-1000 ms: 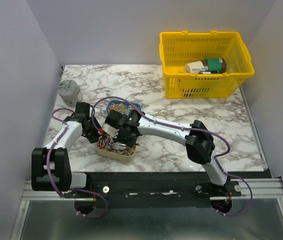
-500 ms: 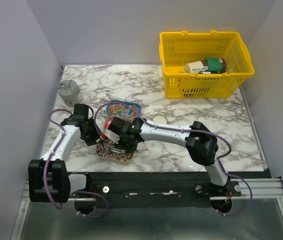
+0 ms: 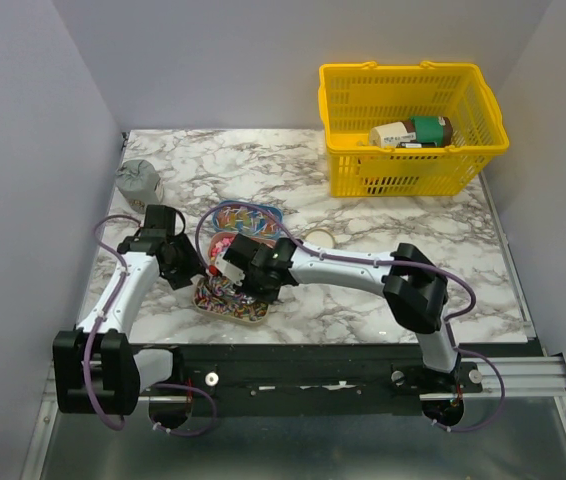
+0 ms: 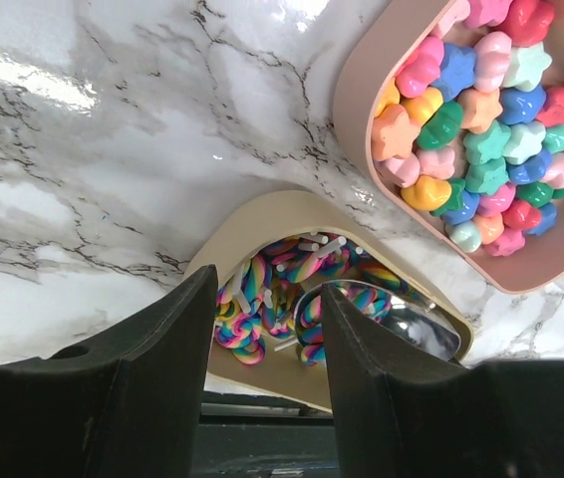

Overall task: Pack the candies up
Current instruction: Scoop the fake candies from the storage box.

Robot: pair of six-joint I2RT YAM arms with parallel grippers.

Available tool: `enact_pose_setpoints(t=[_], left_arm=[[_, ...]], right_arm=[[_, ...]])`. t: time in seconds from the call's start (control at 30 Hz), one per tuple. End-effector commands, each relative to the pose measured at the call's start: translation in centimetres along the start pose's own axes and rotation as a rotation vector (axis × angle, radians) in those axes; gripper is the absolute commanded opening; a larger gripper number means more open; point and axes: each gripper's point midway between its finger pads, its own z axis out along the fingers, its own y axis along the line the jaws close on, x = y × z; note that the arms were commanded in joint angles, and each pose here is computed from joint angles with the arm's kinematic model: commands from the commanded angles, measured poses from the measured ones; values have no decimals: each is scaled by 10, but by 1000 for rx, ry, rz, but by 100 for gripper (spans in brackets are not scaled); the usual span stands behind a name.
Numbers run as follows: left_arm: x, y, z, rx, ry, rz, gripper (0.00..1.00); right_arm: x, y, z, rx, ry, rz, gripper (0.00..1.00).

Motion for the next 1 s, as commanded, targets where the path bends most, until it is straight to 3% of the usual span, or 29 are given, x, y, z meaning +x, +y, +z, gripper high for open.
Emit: enact_pose_setpoints(t=[0.0,0.33,0.57,0.97], left_arm=[[-22,-5,-19,6,-122,29,56],[-49,-2,-20,29,-331,41,59],[-64,10,-46,-8,-480,12,61],[-55,17,-41,-26,-462,-33,61]], right_arm=[[2,-3,-29,14,2,7,1],[12,9,-54,-34,-15,24,1],[17,16,-82,-54,10,112,1],[45,-19,-122,-2,-10,330,1]])
